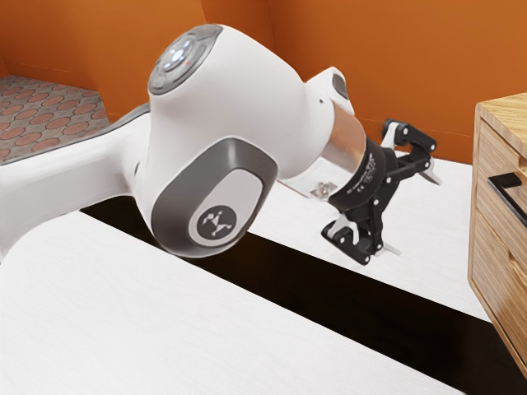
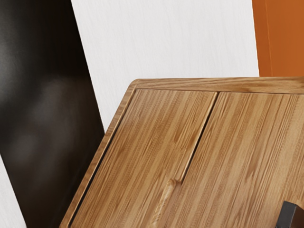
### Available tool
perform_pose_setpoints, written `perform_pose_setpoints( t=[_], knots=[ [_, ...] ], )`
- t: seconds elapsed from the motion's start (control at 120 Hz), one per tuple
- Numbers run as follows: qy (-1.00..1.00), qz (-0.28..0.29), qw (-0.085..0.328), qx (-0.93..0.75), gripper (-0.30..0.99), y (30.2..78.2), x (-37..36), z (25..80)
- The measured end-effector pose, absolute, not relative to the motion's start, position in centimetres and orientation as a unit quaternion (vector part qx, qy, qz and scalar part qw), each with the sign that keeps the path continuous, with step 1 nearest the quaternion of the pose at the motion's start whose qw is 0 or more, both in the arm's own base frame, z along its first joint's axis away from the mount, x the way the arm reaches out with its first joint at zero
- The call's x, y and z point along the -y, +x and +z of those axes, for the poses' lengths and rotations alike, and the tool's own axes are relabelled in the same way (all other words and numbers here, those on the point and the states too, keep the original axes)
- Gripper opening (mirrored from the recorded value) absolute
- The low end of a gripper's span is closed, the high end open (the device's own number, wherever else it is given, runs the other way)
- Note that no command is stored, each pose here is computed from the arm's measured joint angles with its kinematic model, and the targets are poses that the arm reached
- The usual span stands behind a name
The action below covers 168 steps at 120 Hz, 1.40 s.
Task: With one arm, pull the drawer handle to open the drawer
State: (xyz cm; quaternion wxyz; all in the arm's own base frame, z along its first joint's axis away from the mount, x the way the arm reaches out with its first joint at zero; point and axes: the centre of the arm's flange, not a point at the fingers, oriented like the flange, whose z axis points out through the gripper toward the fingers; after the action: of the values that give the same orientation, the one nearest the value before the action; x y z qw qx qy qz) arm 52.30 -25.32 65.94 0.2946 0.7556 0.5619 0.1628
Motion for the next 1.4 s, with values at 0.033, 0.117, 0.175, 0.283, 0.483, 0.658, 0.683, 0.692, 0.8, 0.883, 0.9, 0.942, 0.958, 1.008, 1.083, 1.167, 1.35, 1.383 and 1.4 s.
perform_pose_setpoints(
  t=[0.033,0.117,0.175,0.283,0.483,0.658,0.683,0.692,0.8,0.883,0.9,0.942,0.958,1.008,1.083,1.167,1.35,1.383,1.4],
  knots=[
    [0.757,0.163,0.295,-0.560,0.69,52.3,25.6,65.9],
    [0.759,0.162,0.299,-0.555,0.69,52.7,26.5,65.9],
    [0.761,0.160,0.300,-0.553,0.69,53.0,27.0,65.7],
    [0.761,0.158,0.301,-0.552,0.69,53.4,27.4,65.4],
    [0.760,0.161,0.308,-0.549,0.69,54.9,28.0,65.8],
    [0.766,0.157,0.307,-0.542,0.69,55.2,29.4,65.1],
    [0.768,0.156,0.308,-0.539,0.69,55.1,29.7,65.1],
    [0.769,0.156,0.308,-0.539,0.69,55.0,29.9,65.1],
    [0.776,0.152,0.310,-0.528,0.69,54.2,31.4,65.1],
    [0.778,0.153,0.310,-0.524,0.69,53.9,31.8,65.1],
    [0.778,0.153,0.310,-0.525,0.69,54.0,31.8,65.1],
    [0.777,0.155,0.309,-0.526,0.69,54.1,31.5,65.1],
    [0.776,0.155,0.309,-0.527,0.69,54.2,31.4,65.2],
    [0.774,0.157,0.308,-0.531,0.69,54.5,30.8,65.1],
    [0.770,0.160,0.306,-0.536,0.69,55.0,30.1,65.1],
    [0.768,0.161,0.305,-0.539,0.69,55.2,29.7,65.0],
    [0.779,0.180,0.298,-0.521,0.69,54.6,30.6,65.3],
    [0.781,0.182,0.297,-0.518,0.69,54.4,30.9,65.3],
    [0.782,0.183,0.297,-0.517,0.69,54.4,30.9,65.3]
  ],
)
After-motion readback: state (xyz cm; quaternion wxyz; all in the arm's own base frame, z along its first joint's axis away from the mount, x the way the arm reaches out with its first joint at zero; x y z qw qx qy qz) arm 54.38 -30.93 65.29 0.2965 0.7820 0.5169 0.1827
